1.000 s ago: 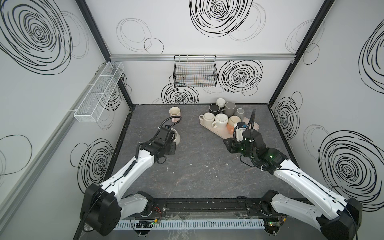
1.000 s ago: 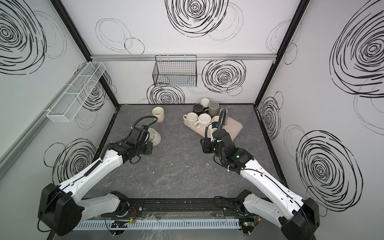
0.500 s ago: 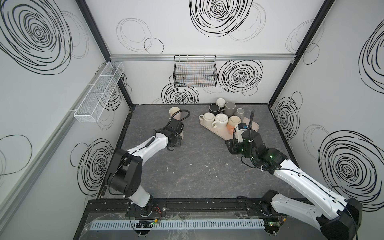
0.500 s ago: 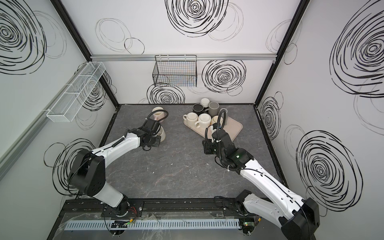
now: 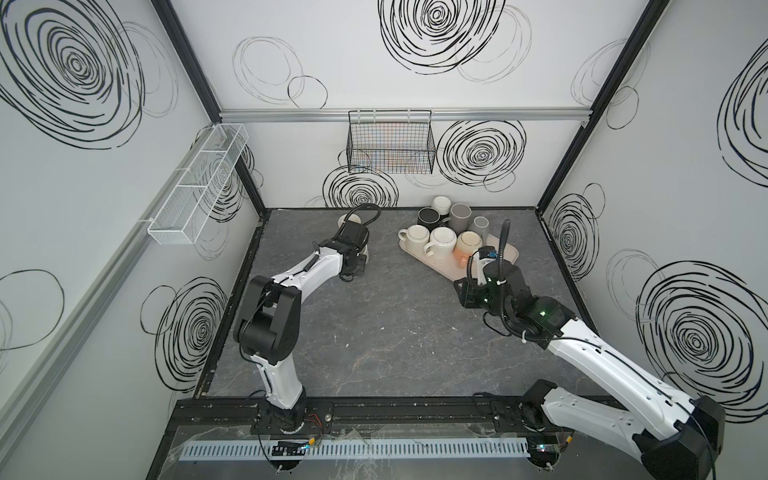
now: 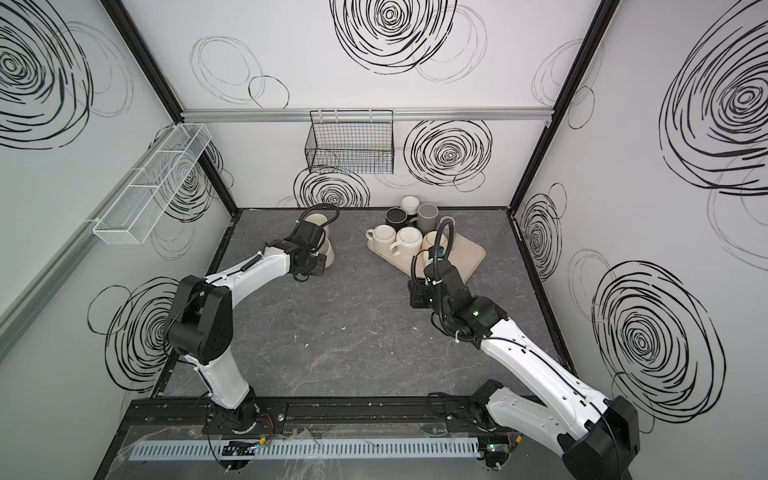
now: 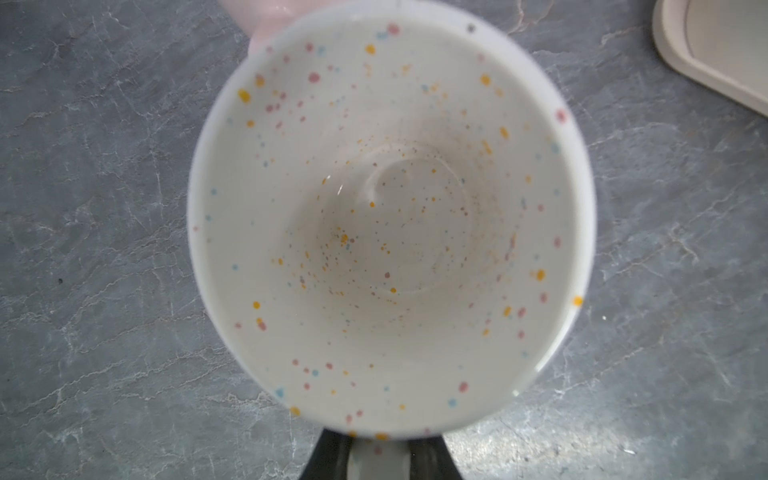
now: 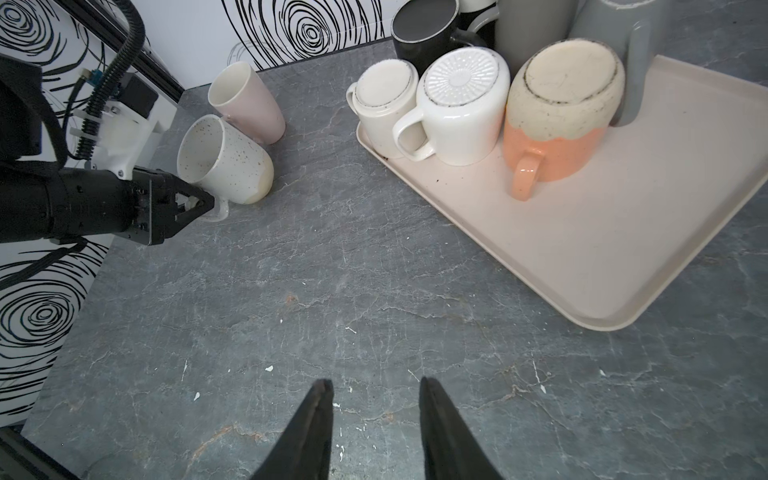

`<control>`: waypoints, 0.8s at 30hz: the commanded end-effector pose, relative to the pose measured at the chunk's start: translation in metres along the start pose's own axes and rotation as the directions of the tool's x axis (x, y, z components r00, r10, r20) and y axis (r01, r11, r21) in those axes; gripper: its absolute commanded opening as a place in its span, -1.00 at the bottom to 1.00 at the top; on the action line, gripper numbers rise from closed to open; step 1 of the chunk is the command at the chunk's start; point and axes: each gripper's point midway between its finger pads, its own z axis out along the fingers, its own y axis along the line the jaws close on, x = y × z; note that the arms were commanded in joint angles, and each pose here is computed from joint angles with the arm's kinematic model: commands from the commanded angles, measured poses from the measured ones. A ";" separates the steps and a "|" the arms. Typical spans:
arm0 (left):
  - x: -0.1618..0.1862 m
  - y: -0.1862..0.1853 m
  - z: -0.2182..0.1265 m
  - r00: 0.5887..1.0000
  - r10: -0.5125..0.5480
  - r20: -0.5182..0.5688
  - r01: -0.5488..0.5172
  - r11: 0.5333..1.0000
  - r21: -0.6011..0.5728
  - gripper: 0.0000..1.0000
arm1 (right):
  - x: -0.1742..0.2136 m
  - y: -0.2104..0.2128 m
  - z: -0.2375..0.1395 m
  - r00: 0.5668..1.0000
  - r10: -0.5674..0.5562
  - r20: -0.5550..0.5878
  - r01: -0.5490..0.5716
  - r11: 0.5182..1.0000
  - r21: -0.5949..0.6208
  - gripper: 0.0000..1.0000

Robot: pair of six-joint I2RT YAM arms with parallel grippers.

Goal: Turn the mug right side up
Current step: 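Carry the speckled cream mug upright with the left gripper beside the pink mug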

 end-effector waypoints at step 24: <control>-0.027 0.026 -0.001 0.993 -0.070 0.094 0.075 0.996 -0.053 -0.11 | 0.001 -0.018 -0.004 1.000 -0.011 -0.013 0.013 0.996 0.085 -0.16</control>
